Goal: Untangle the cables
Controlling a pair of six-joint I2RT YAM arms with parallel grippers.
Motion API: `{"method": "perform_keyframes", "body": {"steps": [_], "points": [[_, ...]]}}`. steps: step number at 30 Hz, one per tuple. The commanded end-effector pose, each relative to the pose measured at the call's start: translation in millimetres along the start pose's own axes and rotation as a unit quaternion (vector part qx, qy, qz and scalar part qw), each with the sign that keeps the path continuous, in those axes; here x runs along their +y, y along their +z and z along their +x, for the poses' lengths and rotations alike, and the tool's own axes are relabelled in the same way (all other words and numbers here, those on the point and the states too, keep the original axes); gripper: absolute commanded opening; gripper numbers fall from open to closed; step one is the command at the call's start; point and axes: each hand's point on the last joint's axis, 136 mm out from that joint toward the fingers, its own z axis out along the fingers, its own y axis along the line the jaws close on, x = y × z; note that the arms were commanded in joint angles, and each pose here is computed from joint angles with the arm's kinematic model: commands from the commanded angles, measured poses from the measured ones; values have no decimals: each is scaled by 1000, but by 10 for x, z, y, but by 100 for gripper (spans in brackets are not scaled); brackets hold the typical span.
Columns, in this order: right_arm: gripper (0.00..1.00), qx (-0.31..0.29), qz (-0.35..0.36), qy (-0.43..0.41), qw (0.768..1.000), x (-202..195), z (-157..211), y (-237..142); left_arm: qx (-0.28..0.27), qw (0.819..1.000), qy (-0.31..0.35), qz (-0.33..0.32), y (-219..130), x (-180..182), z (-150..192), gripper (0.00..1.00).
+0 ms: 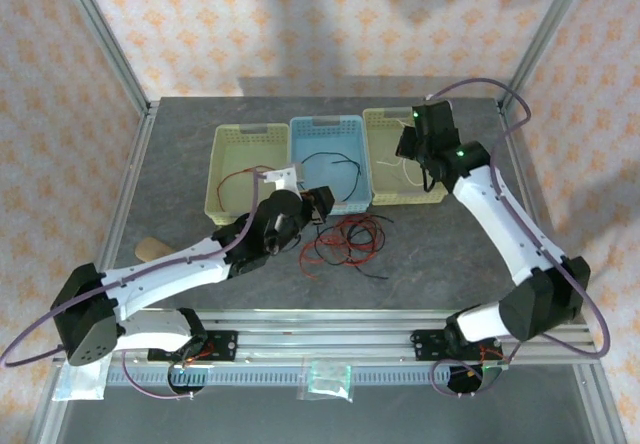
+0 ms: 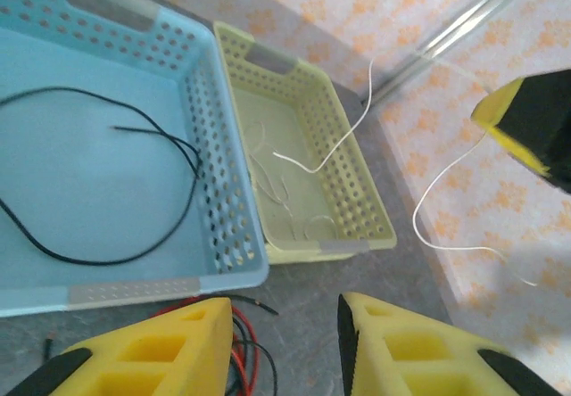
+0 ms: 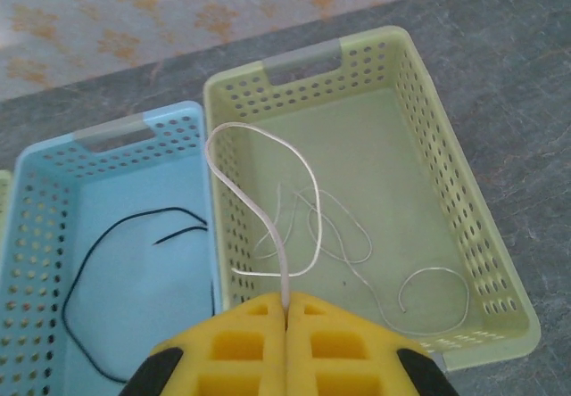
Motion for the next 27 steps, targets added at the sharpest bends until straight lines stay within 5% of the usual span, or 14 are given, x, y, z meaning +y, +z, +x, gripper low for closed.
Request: {"method": "perform_keyframes", "body": {"steps": [1,11,19,27], "points": [[0,-16,6,10,1000,-51,-99,178,-14,999,17,-46,-62,267,-54,37],[0,30,66,62,995,-401,-76,992,0,998,32,-55,-71,359,-65,43],[0,99,45,57,992,-318,177,1639,43,997,41,-57,76,378,128,46],[0,126,43,51,990,-292,337,1903,56,994,49,-74,187,462,246,48]]}}
